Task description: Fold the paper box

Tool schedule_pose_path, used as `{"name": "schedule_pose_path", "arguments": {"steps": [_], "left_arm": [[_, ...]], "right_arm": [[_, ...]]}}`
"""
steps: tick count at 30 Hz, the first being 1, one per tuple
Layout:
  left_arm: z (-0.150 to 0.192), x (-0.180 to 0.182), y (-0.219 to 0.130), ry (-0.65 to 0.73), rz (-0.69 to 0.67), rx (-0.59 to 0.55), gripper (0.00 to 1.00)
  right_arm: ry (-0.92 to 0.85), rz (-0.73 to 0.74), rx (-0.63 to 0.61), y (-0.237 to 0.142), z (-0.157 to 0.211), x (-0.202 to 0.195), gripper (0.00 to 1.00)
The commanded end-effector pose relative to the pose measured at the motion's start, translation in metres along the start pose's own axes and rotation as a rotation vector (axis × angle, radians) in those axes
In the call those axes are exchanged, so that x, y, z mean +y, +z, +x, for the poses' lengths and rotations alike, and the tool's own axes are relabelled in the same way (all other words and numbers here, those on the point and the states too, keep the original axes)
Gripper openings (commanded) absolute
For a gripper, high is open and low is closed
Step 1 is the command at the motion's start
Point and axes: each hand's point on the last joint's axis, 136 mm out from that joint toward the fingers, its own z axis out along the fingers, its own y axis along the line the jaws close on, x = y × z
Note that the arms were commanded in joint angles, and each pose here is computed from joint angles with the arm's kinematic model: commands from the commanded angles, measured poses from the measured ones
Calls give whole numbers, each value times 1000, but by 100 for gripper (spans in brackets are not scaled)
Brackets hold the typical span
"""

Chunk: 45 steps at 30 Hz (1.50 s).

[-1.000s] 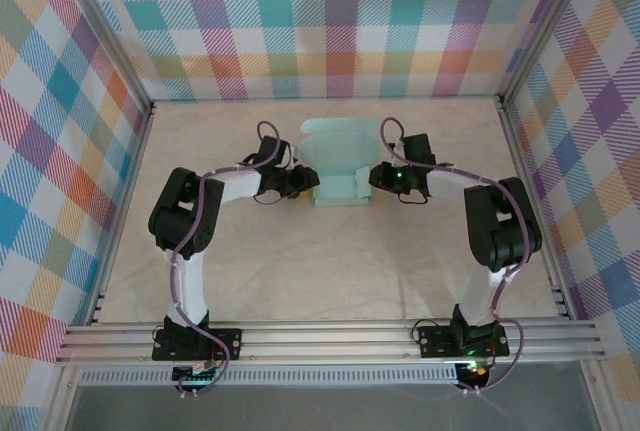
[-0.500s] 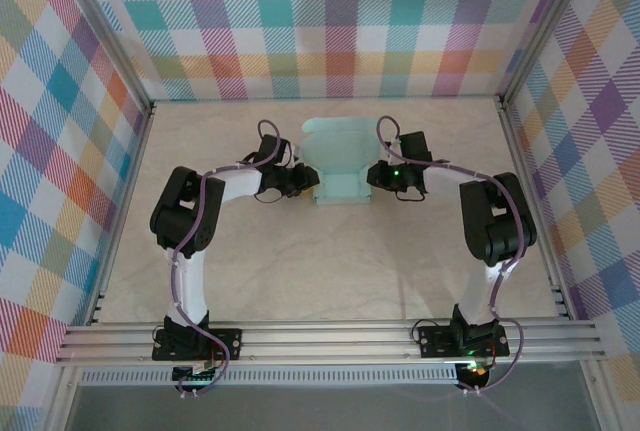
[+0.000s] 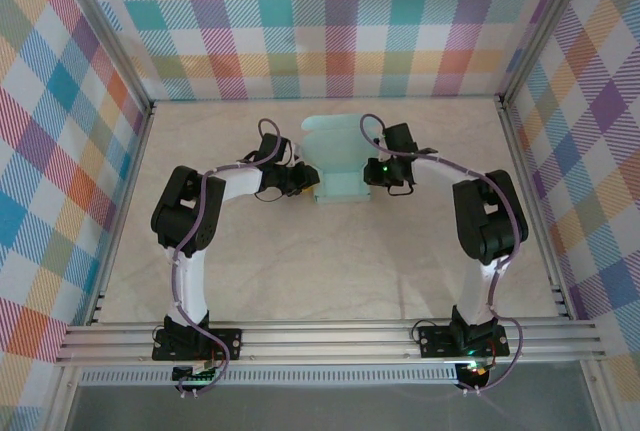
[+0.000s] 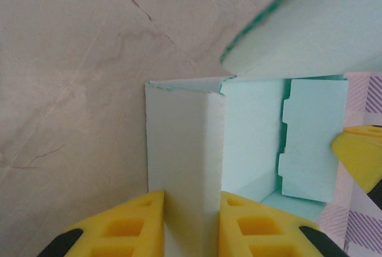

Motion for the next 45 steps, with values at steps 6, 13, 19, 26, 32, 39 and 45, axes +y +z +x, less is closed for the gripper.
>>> {"name": "schedule_pose_path", "arguments": {"steps": [6,13,19,26,32,39,45], "left_arm": [[10,-1,11,18,-1,47,22],[12,-3,12,26,-4,52,22],[12,-2,13,27,-7,53,22],[12,-5,12,35,-6,53,22],[13,-6,12,40,-6,55,22],[13,-10,10,46,-1,53,22],[14,-10,11,46,-3,57,22]], "right_arm": [[-91,209,153,15,34,-12,10],[-151,313,190,19,38,-16,17],[-179,351,191,19,34,-17,17],[-249,455,210,19,32,-19,13],[-308,586,250,23,36,-29,3],[-397,777,323,31,48,-52,0],[-401,844,328,29,51,-62,0]]}}
